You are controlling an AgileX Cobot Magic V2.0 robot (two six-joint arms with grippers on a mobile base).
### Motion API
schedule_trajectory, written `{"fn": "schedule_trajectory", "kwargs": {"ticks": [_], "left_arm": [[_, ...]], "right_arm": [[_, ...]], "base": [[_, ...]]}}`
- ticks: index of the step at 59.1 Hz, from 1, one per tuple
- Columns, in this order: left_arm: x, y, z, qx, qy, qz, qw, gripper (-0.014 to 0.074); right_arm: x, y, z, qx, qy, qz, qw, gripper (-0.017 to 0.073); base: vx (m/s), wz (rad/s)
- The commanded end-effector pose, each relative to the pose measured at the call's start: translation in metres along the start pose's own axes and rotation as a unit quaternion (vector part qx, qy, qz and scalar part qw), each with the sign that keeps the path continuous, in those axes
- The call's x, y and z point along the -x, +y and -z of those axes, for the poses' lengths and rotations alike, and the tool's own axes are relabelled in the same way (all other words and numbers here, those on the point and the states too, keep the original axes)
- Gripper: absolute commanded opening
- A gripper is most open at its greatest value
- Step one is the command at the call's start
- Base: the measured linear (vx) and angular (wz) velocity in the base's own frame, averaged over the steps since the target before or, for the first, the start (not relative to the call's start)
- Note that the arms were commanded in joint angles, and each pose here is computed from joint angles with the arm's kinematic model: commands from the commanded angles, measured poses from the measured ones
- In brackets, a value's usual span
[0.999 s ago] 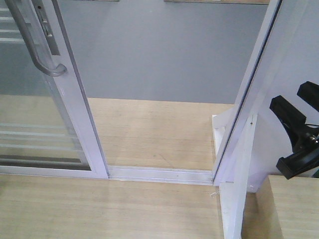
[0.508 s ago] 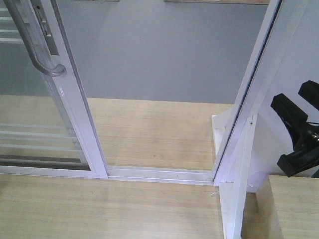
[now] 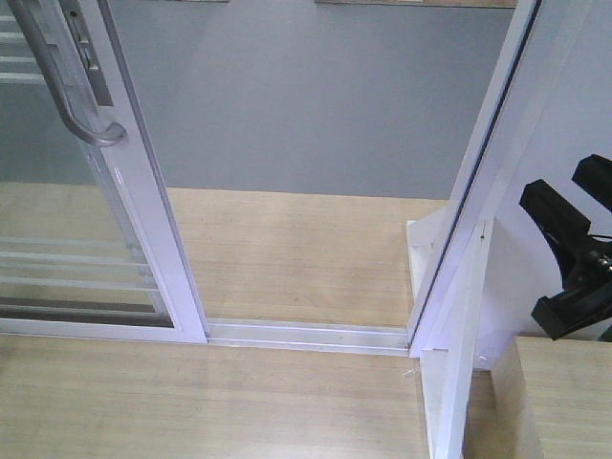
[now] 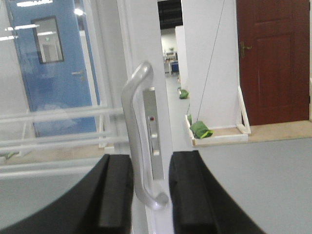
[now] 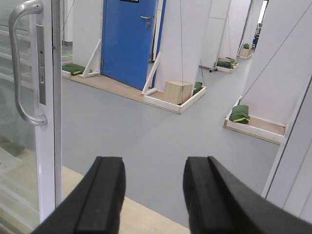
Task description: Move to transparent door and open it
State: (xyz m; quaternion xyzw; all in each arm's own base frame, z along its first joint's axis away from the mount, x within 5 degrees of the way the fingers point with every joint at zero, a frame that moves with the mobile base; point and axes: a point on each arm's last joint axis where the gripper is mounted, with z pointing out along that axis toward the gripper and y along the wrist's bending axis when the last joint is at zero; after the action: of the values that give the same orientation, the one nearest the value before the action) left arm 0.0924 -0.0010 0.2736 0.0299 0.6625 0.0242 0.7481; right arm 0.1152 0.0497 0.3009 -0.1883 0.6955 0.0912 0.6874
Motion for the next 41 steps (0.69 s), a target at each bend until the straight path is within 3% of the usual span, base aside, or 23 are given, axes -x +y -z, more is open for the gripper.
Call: {"fn": "schedule_trajectory", "kwargs": {"ticks": [1, 7, 10, 14, 28, 41], "left_arm": [[-0.001, -0.004, 0.006, -0.015, -0.053, 0.011, 0.998, 0.0181], [-0.02, -0.006, 0.016, -0.02, -0.082, 0.036, 0.996, 0.0005], [-0.029, -0.006, 0.023, -0.011, -0.098, 0.061, 0.993, -0.0008], [-0.04, -0.005, 0.028, -0.003, -0.1, 0.071, 0.992, -0.0008], [-0.06, -0.004, 0.033, 0.014, -0.022, -0.015, 1.0, -0.0007], [-0.07, -0.005, 0.033, 0.007, 0.031, 0.054, 0.998, -0.0007]], "right_arm": [[0.014, -0.005, -0.001, -0.025, -0.038, 0.006, 0.999, 0.0367], [0.014, -0.005, -0.001, -0.025, -0.038, 0.006, 0.999, 0.0368], [0.014, -0.005, -0.001, -0.025, -0.038, 0.006, 0.999, 0.0368], [0.014, -0.005, -0.001, -0.025, -0.038, 0.006, 0.999, 0.0368], [0.014, -0.005, -0.001, -0.025, -0.038, 0.006, 0.999, 0.0368], [0.014, -0.005, -0.001, -0.025, -0.038, 0.006, 0.999, 0.0368]], "base": [[0.0, 0.0], [0.0, 0.0], [0.0, 0.0], [0.0, 0.0], [0.0, 0.0], [0.0, 0.0]]}}
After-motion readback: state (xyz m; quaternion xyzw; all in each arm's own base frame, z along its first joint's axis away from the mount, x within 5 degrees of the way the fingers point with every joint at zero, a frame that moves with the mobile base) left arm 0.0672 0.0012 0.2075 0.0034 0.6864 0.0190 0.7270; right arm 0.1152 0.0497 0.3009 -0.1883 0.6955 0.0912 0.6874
